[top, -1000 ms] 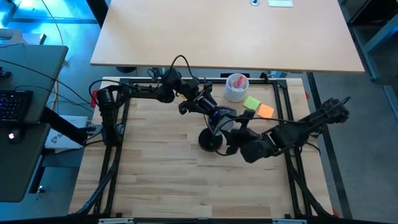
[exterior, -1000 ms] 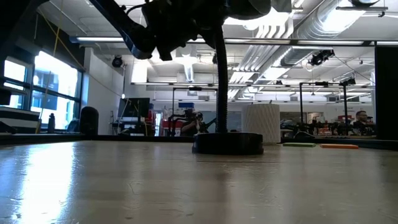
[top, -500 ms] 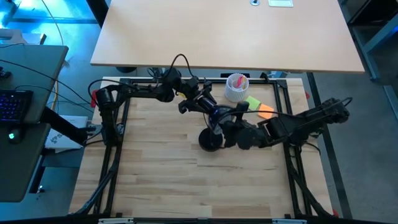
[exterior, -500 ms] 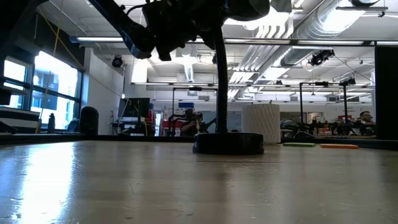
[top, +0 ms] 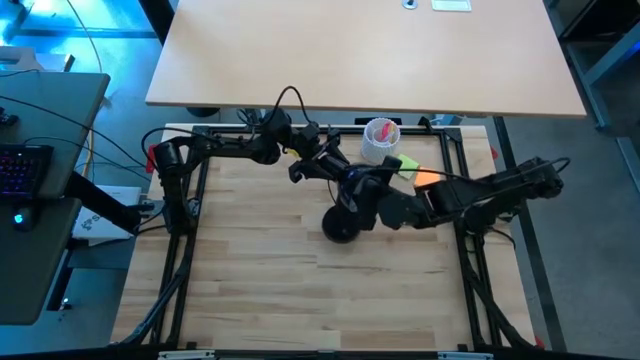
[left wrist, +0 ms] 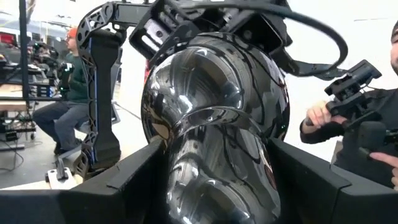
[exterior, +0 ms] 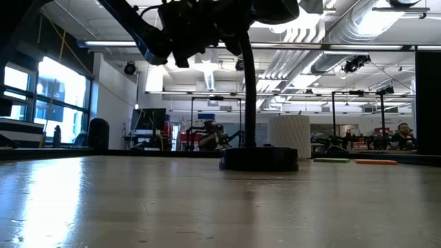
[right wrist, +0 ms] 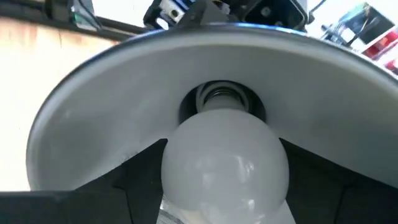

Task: Screw lightbulb
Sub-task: Insert the lightbulb into the desk lamp

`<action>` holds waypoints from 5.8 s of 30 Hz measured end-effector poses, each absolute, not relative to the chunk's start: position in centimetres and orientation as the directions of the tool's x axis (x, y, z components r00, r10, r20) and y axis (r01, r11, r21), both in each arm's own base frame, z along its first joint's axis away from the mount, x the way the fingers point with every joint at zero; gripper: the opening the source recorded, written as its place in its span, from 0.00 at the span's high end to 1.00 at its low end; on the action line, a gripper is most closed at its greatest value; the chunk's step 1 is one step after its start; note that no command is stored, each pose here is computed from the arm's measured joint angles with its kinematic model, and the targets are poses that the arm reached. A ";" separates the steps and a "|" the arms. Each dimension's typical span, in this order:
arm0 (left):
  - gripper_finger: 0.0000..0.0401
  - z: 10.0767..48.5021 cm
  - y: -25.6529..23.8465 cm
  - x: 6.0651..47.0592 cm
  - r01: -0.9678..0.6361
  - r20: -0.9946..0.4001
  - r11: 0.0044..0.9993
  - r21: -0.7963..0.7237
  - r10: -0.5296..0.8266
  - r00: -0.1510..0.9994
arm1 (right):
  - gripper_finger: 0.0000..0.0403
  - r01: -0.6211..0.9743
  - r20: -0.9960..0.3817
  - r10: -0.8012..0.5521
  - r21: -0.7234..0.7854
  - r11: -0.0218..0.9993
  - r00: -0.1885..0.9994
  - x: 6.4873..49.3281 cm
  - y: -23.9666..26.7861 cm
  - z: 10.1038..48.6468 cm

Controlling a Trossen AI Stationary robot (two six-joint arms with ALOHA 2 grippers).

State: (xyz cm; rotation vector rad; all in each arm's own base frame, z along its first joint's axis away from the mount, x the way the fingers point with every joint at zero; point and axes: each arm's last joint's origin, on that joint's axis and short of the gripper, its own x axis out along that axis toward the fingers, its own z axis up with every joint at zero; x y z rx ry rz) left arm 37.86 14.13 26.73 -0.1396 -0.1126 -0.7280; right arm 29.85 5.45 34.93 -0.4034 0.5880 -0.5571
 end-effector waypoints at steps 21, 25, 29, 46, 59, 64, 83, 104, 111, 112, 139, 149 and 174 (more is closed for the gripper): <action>0.34 26.7 13.7 37.8 0.714 0.131 0.697 0.059 -0.715 0.687 | 0.35 0.683 -0.389 -0.567 0.310 0.662 0.726 30.3 4.8 35.4; 0.34 26.8 13.7 37.8 0.718 0.133 0.693 0.073 -0.720 0.681 | 0.34 0.679 -0.381 -0.562 0.384 0.626 0.734 30.1 4.8 35.7; 0.34 26.8 13.7 37.8 0.717 0.134 0.693 0.082 -0.720 0.681 | 0.31 0.674 -0.379 -0.557 0.426 0.603 0.739 30.0 4.7 35.9; 0.34 26.8 13.7 37.8 0.699 0.144 0.711 0.072 -0.701 0.698 | 0.24 0.678 -0.360 -0.609 0.098 0.729 0.707 29.9 4.1 36.0; 0.34 26.8 13.7 37.8 0.699 0.144 0.713 0.057 -0.698 0.701 | 0.24 0.671 -0.358 -0.611 0.060 0.739 0.706 29.9 4.2 36.0; 0.34 26.8 13.7 37.8 0.702 0.139 0.705 0.098 -0.708 0.692 | 0.29 0.703 -0.359 -0.610 0.256 0.663 0.706 29.9 4.2 36.0; 0.34 26.7 13.6 37.8 0.680 0.137 0.699 0.223 -0.713 0.688 | 0.35 0.535 -0.365 -0.657 0.842 0.069 0.659 29.1 3.7 36.0; 0.34 26.8 13.8 37.9 0.670 0.152 0.727 0.147 -0.686 0.711 | 0.35 0.749 -0.335 -0.670 0.277 0.602 0.662 24.5 5.5 38.0; 0.34 27.6 13.4 37.7 0.805 0.090 0.584 0.106 -0.812 0.577 | 0.34 0.433 -0.383 -0.506 -0.265 0.862 0.773 23.0 7.1 38.8; 0.34 27.9 13.5 37.8 0.812 0.086 0.575 0.100 -0.818 0.569 | 0.34 0.350 -0.401 -0.468 -0.334 0.875 0.788 23.1 7.4 38.7; 0.34 28.4 14.2 38.0 0.808 0.082 0.588 0.033 -0.807 0.584 | 0.35 -0.037 -0.334 -0.497 -0.855 0.517 0.801 23.9 15.3 35.0; 0.34 28.4 14.2 38.0 0.802 0.087 0.597 0.027 -0.800 0.593 | 0.35 -0.126 -0.207 -0.643 -0.977 0.170 0.738 29.3 14.9 33.3; 0.34 28.4 14.3 38.0 0.793 0.088 0.606 0.063 -0.795 0.600 | 0.31 -0.122 -0.229 -0.678 -0.972 0.203 0.698 31.6 11.1 33.4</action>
